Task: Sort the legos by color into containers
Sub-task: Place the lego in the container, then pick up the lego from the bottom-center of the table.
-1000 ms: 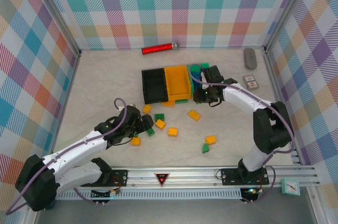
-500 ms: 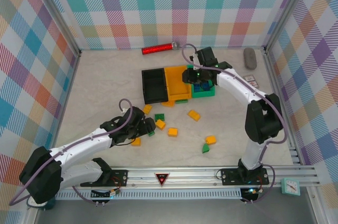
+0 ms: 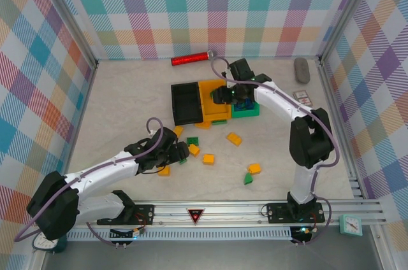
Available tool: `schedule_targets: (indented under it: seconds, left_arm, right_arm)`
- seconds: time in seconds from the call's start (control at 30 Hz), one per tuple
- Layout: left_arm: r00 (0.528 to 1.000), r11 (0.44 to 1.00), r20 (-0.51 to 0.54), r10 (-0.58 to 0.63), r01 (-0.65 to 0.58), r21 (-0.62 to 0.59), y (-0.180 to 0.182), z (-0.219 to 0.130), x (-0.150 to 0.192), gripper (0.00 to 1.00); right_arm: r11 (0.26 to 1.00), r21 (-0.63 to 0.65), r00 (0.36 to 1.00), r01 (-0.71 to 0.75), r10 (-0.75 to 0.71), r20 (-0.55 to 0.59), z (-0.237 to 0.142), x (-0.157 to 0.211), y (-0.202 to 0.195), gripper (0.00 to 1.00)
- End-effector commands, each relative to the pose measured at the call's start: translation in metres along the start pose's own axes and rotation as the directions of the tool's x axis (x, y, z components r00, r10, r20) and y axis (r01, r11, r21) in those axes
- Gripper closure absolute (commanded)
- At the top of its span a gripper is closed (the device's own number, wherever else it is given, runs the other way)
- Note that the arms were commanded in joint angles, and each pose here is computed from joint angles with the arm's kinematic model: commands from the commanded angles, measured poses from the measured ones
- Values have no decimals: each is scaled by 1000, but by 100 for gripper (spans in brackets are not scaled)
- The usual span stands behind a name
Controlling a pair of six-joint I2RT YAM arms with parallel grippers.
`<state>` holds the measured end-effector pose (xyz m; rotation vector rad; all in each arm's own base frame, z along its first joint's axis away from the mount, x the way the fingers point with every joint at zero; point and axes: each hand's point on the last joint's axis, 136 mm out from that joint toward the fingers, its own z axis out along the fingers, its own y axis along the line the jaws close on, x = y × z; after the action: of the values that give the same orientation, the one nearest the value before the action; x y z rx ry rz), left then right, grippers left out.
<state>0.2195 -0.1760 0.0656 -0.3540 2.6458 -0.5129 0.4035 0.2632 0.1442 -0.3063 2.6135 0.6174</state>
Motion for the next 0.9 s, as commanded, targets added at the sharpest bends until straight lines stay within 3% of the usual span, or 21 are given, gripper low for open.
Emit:
schedule_targets:
  seconds: [0.0,0.37,0.87]
  left_arm:
    - [1000,1000,8,26,-26,-17,-2,-4,-3,19]
    - [999,998,24,43,-42,-38,-2,-3,-8,19]
    - [997,997,70,43,-39,-62,1,-1,-17,19]
  right_arm:
    - [999,-2,999,36,-36,-8,-20,18,7,45]
    - [999,11,994,45,-43,-98,-44,96,3,45]
    - [996,89,942,-8,38,-332,-69,234,-1,45]
